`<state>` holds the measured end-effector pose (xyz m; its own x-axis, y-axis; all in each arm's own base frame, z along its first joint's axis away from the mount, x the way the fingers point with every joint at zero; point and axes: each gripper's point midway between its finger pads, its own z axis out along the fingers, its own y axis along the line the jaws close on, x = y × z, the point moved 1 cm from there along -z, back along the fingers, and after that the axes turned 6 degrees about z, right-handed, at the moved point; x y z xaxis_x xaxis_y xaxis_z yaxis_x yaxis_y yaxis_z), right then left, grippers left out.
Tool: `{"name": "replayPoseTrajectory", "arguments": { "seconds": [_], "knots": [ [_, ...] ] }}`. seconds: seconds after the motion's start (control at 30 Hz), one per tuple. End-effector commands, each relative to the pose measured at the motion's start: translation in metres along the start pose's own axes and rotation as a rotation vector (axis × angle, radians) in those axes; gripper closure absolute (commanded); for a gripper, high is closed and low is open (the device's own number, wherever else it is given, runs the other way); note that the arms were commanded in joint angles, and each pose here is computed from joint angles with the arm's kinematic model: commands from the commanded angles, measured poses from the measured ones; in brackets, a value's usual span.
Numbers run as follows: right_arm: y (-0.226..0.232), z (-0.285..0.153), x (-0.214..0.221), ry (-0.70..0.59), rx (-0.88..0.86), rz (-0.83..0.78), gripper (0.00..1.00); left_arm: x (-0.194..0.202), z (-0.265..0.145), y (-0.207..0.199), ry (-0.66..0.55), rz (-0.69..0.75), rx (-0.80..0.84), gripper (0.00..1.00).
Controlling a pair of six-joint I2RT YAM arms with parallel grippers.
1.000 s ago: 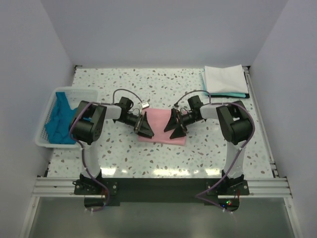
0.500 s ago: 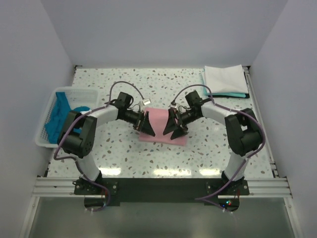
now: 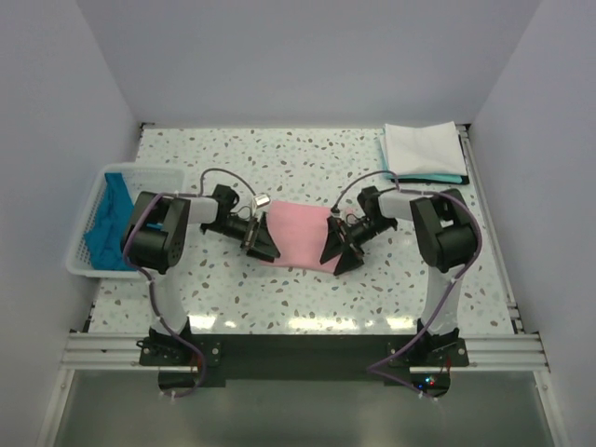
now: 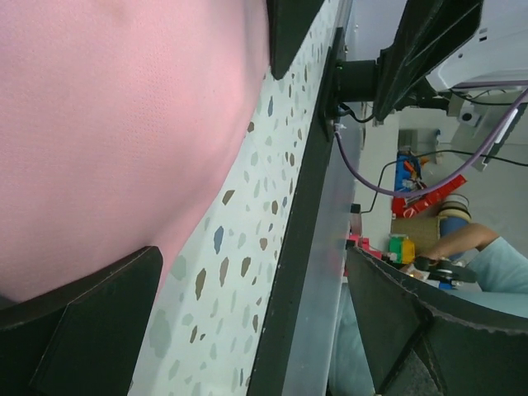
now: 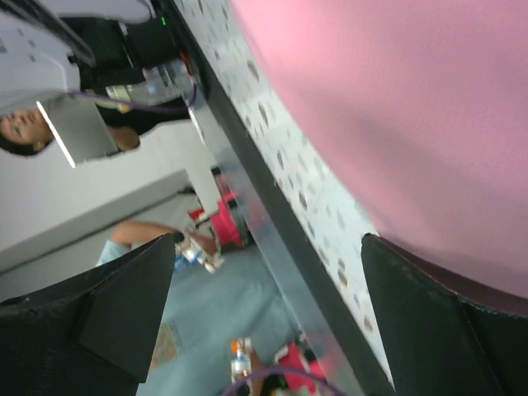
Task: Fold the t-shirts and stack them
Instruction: Fold the tshirt
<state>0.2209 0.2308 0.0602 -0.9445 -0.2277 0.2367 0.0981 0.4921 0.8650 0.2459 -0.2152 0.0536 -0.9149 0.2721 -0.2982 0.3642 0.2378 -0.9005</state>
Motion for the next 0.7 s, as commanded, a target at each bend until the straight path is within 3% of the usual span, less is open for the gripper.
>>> {"name": "replayPoseTrajectory", "arguments": {
  "seconds": [0.0,0.17,0.3,0.37,0.4,0.47,0.53,0.67],
  "knots": [
    [0.023,-0.023,0.023,0.063,0.022,-0.062,0.01,0.000,-0.011,0.004,0.003,0.079,-0.086,0.00],
    [0.094,-0.056,0.006,0.053,-0.046,-0.337,0.01,-0.046,-0.019,-0.050,-0.069,0.202,-0.011,0.00],
    [0.101,-0.059,-0.044,-0.042,-0.019,-0.416,0.01,-0.097,-0.021,-0.064,-0.184,0.227,-0.045,0.00],
    [0.097,-0.055,-0.064,-0.071,-0.010,-0.384,0.02,-0.130,-0.023,-0.057,-0.257,0.300,-0.092,0.00],
    [0.095,-0.054,-0.076,-0.097,-0.005,-0.392,0.01,-0.138,-0.020,-0.045,-0.276,0.239,-0.107,0.00],
    [0.087,-0.050,-0.093,-0.116,0.010,-0.398,0.02,-0.161,-0.017,-0.041,-0.324,0.272,-0.101,0.00],
    [0.076,-0.045,-0.104,-0.113,0.011,-0.376,0.02,-0.164,-0.009,-0.023,-0.339,0.191,-0.103,0.00],
    [0.051,-0.044,-0.132,-0.136,0.031,-0.356,0.02,-0.171,-0.006,0.003,-0.382,0.174,-0.128,0.00]
  ]
}}
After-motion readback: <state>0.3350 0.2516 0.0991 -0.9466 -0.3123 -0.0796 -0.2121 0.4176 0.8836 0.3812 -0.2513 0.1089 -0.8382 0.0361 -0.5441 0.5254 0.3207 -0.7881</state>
